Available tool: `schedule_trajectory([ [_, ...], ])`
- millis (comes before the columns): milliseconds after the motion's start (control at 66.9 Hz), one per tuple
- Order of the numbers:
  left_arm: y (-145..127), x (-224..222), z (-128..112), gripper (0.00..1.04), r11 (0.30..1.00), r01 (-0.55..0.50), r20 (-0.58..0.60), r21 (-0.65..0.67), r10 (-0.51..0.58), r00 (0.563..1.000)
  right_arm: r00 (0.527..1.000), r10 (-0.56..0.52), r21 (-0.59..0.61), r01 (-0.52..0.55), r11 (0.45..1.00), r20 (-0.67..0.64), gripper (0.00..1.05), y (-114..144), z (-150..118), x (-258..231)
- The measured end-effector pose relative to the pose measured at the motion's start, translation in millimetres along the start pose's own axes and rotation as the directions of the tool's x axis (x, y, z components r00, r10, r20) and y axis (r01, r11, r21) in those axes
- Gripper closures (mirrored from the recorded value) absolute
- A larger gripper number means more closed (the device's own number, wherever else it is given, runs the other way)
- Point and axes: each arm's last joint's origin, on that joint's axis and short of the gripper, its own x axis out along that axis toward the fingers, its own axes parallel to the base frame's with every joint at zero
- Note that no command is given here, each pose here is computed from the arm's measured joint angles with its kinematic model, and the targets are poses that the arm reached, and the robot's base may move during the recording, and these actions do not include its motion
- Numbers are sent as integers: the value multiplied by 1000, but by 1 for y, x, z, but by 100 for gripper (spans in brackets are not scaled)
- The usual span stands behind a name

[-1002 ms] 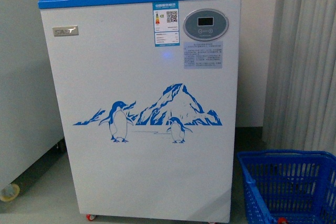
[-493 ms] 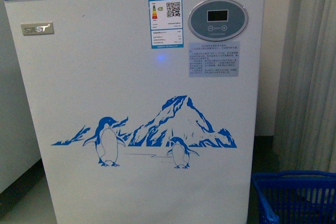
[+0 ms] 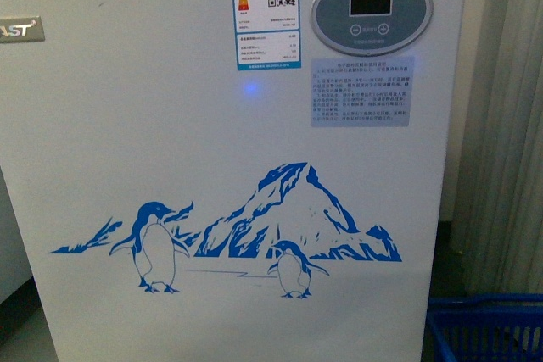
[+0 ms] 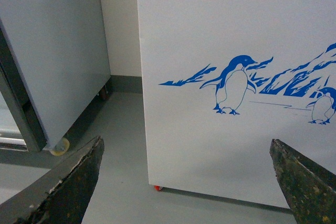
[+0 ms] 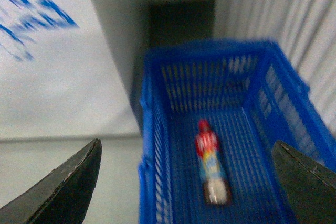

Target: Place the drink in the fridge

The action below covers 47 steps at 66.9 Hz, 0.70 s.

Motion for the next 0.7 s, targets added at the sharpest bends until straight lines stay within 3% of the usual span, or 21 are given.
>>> schedule_trajectory([
  [90, 0, 0, 0, 8, 1000, 0, 0, 0, 0, 1000, 997, -49, 20, 51, 999, -57, 8, -6, 10, 29],
  [224, 0, 0, 0, 8, 1000, 0, 0, 0, 0, 1000, 975, -75, -30, 70, 997, -209, 8, -11, 20, 117],
  [374, 0, 0, 0, 8, 1000, 0, 0, 0, 0, 1000, 920, -85, -66, 64, 996, -382, 8, -14, -2, 191],
  [508, 0, 0, 0, 8, 1000, 0, 0, 0, 0, 1000, 884, -107, -100, 68, 993, -455, 8, -18, -32, 271],
  [703, 0, 0, 0, 8, 1000, 0, 0, 0, 0, 1000, 840, -150, -115, 105, 988, -521, 8, -31, -72, 330],
])
